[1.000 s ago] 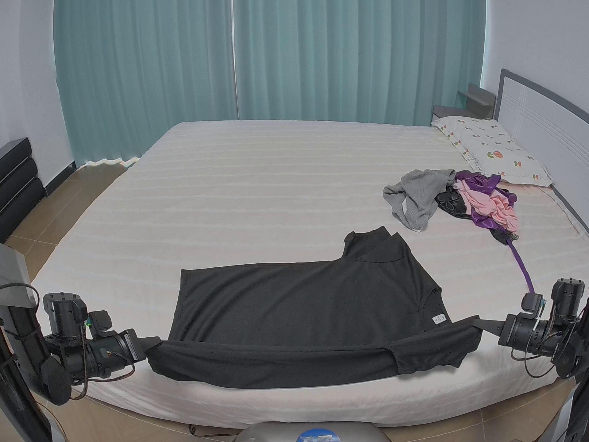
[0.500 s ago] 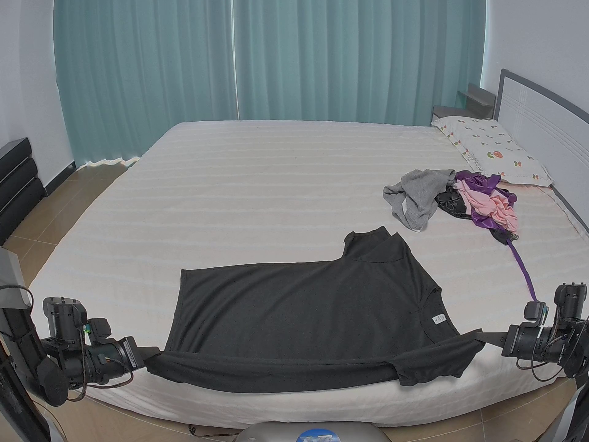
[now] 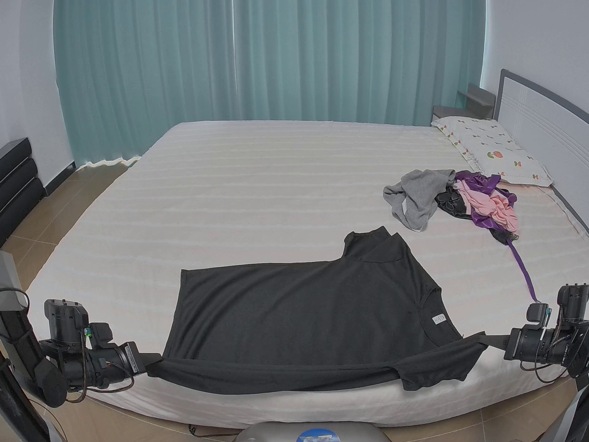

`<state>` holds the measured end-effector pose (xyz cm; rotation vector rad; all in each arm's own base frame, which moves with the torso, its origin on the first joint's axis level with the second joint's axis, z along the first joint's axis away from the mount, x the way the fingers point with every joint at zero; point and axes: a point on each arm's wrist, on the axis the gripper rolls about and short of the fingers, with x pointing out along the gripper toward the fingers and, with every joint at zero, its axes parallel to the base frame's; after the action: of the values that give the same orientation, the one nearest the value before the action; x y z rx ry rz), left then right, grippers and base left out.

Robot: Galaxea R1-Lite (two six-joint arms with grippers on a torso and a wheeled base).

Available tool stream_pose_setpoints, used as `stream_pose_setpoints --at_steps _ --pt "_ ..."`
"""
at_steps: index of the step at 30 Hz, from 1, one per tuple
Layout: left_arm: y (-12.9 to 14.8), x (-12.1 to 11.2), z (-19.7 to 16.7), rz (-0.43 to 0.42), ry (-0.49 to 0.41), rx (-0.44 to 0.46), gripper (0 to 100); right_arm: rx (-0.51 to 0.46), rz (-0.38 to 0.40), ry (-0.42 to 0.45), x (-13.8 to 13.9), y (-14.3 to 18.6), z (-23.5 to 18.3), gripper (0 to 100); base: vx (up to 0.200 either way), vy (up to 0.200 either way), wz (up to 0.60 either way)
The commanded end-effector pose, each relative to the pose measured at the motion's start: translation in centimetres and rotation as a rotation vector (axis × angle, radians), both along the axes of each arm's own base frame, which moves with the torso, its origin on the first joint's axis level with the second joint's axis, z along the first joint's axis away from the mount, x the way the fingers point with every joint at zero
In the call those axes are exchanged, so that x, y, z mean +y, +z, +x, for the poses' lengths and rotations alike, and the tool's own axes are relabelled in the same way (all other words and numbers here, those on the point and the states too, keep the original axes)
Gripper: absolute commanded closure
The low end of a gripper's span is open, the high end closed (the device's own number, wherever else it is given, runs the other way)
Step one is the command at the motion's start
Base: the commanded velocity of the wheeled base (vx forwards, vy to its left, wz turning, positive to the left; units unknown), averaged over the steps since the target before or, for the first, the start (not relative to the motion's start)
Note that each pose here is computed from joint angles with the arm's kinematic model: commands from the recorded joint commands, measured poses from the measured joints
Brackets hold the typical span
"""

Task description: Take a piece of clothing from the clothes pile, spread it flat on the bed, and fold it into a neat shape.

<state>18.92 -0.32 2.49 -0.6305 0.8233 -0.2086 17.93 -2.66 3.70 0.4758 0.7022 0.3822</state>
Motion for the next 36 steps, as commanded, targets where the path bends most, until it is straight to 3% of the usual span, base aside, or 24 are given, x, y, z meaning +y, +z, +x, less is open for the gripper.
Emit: stream_pose_setpoints --at_steps 1,6,13,24,36 --pt "0.0 -0.1 0.3 -0.007 0.009 0.001 100 0.012 0.001 0.005 0.1 -0.3 0.2 100 0.0 0.0 0.0" --pt "0.2 0.0 2.3 -0.051 0.059 -0.014 100 0.004 -0.024 -0.02 -0.4 -0.8 2.8 100 0.0 0.0 0.0" --pt "-1.3 0.0 4.4 -0.045 0.068 0.008 100 -0.005 -0.039 0.019 0.4 -1.3 5.1 100 0.0 0.0 0.0" --pt "-3.2 0.2 7.0 -0.019 0.096 0.021 100 0.004 -0.091 0.006 1.0 -3.6 9.3 100 0.0 0.0 0.0" --pt "-4.8 0.0 8.4 -0.019 0.09 0.039 100 0.035 -0.042 -0.022 1.3 -4.9 11.4 100 0.0 0.0 0.0"
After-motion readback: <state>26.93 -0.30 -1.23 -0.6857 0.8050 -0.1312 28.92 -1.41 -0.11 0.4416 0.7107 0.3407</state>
